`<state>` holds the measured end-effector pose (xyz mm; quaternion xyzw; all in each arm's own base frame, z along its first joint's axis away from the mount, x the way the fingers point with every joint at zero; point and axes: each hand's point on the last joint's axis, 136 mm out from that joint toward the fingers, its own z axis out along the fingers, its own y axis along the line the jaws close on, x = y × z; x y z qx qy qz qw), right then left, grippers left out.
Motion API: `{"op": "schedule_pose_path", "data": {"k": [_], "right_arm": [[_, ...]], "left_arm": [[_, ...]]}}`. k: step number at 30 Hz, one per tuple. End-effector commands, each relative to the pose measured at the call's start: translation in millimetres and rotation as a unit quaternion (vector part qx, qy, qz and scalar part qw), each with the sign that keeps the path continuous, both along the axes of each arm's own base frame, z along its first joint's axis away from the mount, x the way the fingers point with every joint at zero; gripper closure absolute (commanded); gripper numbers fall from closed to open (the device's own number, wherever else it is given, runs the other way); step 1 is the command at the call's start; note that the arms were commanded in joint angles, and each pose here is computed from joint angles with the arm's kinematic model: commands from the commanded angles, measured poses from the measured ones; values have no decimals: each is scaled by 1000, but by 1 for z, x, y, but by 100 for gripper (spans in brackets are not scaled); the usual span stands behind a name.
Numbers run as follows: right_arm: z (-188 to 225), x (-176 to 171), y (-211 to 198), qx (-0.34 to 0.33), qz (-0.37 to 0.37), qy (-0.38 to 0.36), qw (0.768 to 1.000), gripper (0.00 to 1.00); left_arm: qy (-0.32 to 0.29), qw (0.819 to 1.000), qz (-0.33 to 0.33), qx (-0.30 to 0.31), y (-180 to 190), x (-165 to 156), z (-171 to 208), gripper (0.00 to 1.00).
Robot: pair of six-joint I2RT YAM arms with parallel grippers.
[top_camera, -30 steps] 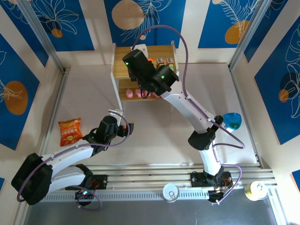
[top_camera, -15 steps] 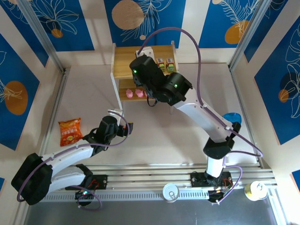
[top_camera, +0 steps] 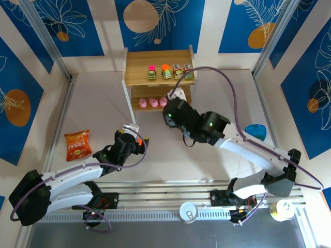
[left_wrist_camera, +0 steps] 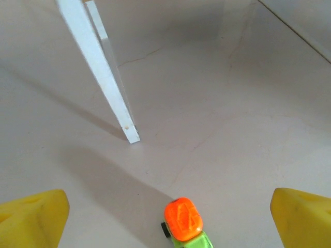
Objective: Place and organize the plastic toys onto the shelf
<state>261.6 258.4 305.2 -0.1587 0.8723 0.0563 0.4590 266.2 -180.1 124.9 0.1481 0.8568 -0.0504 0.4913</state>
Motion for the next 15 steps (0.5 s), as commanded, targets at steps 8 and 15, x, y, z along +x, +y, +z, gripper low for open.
{"op": "schedule_pose_path", "data": {"k": [8, 15], "right_arm": [[-96, -31, -49, 15, -11, 72, 997, 50], [-137, -43, -69, 10, -12, 93, 996, 50]], "left_arm": [[29, 992, 120, -33, 9, -16, -13, 0], [62, 982, 172, -47, 9, -25, -29, 0]]}}
